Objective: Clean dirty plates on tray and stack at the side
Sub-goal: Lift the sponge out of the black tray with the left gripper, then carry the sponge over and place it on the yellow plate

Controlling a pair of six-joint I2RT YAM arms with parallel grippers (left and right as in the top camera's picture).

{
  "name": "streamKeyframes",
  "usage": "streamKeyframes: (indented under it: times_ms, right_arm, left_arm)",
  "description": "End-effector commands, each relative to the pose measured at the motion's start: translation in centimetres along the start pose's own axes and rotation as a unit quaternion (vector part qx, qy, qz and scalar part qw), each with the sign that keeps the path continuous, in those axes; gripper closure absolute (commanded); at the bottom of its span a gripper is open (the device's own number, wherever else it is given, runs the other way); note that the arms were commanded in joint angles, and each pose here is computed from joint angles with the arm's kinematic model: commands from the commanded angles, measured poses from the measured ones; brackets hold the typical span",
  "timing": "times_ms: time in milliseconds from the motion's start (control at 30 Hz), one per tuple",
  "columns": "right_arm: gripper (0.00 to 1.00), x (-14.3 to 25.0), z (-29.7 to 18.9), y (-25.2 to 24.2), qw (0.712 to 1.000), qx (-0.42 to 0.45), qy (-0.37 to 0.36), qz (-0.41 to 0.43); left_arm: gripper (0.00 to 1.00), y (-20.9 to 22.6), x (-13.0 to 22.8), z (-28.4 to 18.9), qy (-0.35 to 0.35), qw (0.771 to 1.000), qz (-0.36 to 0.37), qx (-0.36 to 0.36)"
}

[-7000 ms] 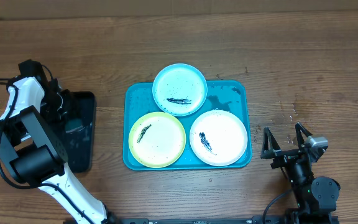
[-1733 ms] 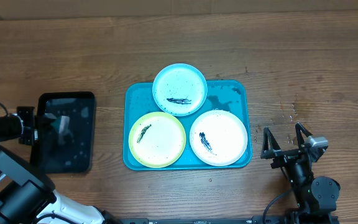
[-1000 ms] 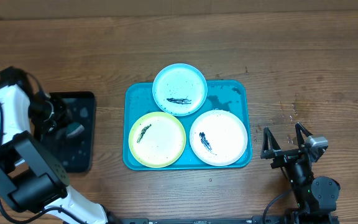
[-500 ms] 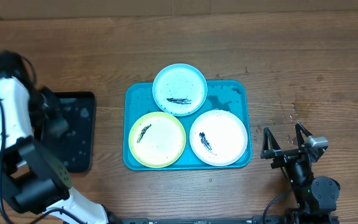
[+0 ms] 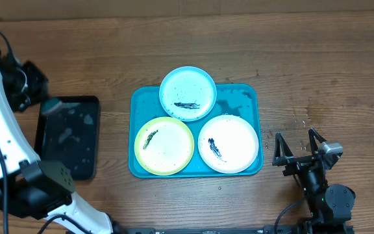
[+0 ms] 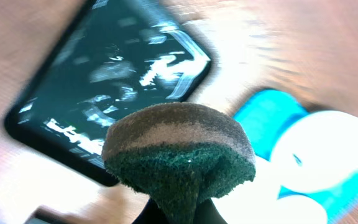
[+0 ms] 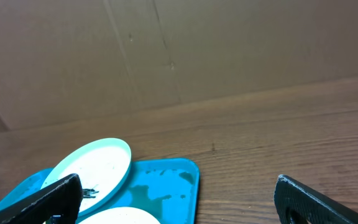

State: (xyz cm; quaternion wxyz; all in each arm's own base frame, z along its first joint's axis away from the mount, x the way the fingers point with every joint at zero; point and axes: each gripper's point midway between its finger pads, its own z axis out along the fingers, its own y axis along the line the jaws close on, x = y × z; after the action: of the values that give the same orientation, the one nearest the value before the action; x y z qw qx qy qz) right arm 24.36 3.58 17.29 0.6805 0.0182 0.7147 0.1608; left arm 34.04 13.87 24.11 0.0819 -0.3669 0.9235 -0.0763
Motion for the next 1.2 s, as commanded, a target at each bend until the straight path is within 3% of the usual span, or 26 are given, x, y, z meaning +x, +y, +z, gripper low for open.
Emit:
streamKeyframes:
  times_ms: [0,267,467,633,767,1000,1167]
  right_arm:
    - [0.00,0.3,0.0,-0.2,1.000,0.003,0.001,0.000]
    - [0.00,0.3,0.0,-0.2,1.000,0.003,0.001,0.000]
    - [0.00,0.3,0.0,-0.2,1.000,0.003,0.001,0.000]
    - [0.00,0.3,0.0,-0.2,1.000,0.003,0.001,0.000]
    - [0.00,0.3,0.0,-0.2,1.000,0.003,0.001,0.001]
    - [0.00,0.3,0.0,-0.2,1.000,0.003,0.001,0.000]
    - [0.00,0.3,0.0,-0.2,1.000,0.003,0.001,0.000]
  left_arm:
    - [0.96,-6.6,2.7,-5.0,-0.027,0.987,0.089,0.134]
    - [0.96,-12.3,10.2,-4.3,0.027,0.967,0.203,0.150]
    - [0.96,-15.8,20.1,2.5,0.156,0.931,0.311,0.111]
    - [0.96,-17.8,25.7,9.6,0.176,0.915,0.353,0.088]
    - [0.96,-16.1,27.0,14.3,0.143,0.934,0.328,0.002]
    - [0.96,-12.6,27.3,19.1,0.122,0.941,0.308,-0.075]
    - [0.82,-11.3,27.9,21.2,0.128,0.940,0.307,-0.079]
